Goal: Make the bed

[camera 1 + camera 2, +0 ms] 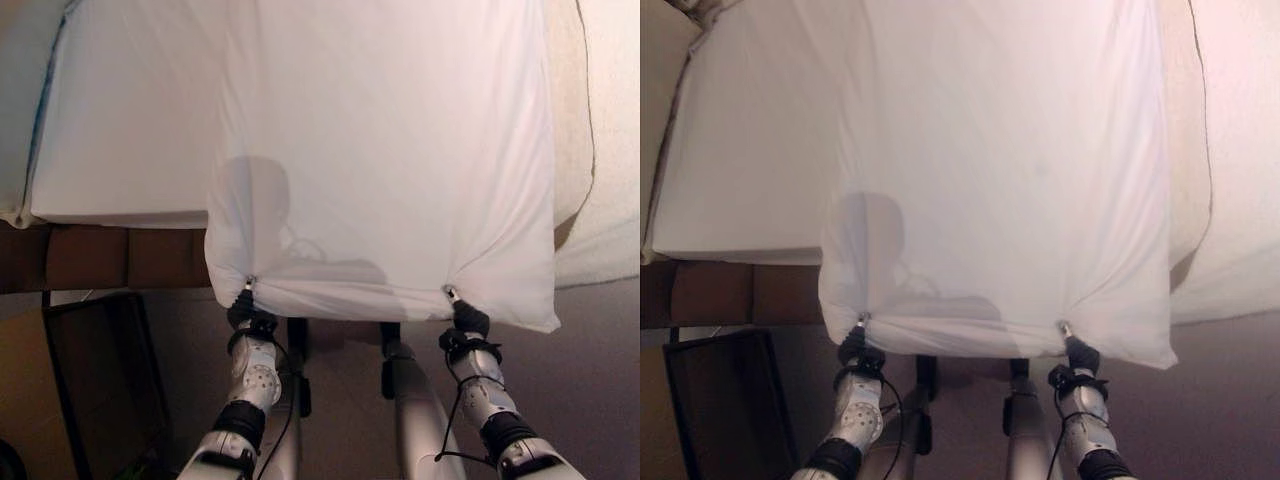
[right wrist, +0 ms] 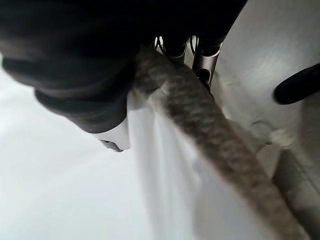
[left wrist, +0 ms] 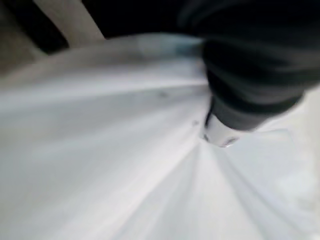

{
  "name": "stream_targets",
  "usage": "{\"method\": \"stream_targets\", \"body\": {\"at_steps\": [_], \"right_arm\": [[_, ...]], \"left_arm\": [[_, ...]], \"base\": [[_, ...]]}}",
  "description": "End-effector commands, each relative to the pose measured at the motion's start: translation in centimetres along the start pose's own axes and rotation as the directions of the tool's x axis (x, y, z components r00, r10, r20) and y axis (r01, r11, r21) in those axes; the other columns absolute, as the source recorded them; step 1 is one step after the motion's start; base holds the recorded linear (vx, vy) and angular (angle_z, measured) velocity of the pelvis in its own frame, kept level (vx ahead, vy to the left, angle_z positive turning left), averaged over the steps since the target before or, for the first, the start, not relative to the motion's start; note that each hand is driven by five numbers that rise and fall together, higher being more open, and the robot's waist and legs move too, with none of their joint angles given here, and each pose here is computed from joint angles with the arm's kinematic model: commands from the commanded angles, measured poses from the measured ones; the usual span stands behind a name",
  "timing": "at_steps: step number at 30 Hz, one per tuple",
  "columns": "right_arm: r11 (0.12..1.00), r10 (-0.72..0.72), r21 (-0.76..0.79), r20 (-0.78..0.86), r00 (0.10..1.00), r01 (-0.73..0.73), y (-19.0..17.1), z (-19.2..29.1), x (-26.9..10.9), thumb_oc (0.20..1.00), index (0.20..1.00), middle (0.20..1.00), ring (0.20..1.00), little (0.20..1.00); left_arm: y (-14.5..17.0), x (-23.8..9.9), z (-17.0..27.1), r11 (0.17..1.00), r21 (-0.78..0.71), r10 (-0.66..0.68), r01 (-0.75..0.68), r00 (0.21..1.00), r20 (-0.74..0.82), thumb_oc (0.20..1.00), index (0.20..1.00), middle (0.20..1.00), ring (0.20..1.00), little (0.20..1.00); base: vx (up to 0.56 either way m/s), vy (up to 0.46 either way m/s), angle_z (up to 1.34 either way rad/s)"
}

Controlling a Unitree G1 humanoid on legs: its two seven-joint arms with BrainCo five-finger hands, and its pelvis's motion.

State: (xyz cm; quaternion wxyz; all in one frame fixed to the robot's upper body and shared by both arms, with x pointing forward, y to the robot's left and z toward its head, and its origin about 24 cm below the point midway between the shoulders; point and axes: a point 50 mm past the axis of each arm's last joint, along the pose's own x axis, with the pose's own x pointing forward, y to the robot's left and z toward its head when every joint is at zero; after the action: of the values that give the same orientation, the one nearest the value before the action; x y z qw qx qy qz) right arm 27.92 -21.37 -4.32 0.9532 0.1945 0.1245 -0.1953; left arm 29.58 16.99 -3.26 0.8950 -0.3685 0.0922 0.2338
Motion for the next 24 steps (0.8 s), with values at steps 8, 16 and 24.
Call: {"method": "stream_targets", "body": {"at_steps": [8,16,24], "right_arm": [[0.932,-0.358,-0.174,-0.297,0.885,0.318,-9.9,-6.9,-5.5,1.000,1.000,1.000,1.000,1.000],[0.938,-0.327,-0.218,-0.313,0.892,0.268,-9.9,-7.2,-5.8,1.000,1.000,1.000,1.000,1.000],[0.952,-0.300,-0.140,-0.271,0.914,0.271,-9.8,-6.8,-5.9,1.000,1.000,1.000,1.000,1.000]], "left_arm": [[16.1,-5.0,-1.0,0.839,0.232,0.522,-0.492,0.848,-0.090,0.238,0.238,0.238,0.238,0.238],[17.4,-6.6,-2.3,0.818,0.374,0.515,-0.436,0.845,-0.143,1.000,1.000,1.000,1.000,1.000],[17.2,-7.5,-2.6,0.836,0.424,0.438,-0.349,0.889,-0.131,1.000,1.000,1.000,1.000,1.000]], "base": [[0.01,0.002,0.01],[0.00,0.000,0.00],[0.01,-0.012,0.03]]}}
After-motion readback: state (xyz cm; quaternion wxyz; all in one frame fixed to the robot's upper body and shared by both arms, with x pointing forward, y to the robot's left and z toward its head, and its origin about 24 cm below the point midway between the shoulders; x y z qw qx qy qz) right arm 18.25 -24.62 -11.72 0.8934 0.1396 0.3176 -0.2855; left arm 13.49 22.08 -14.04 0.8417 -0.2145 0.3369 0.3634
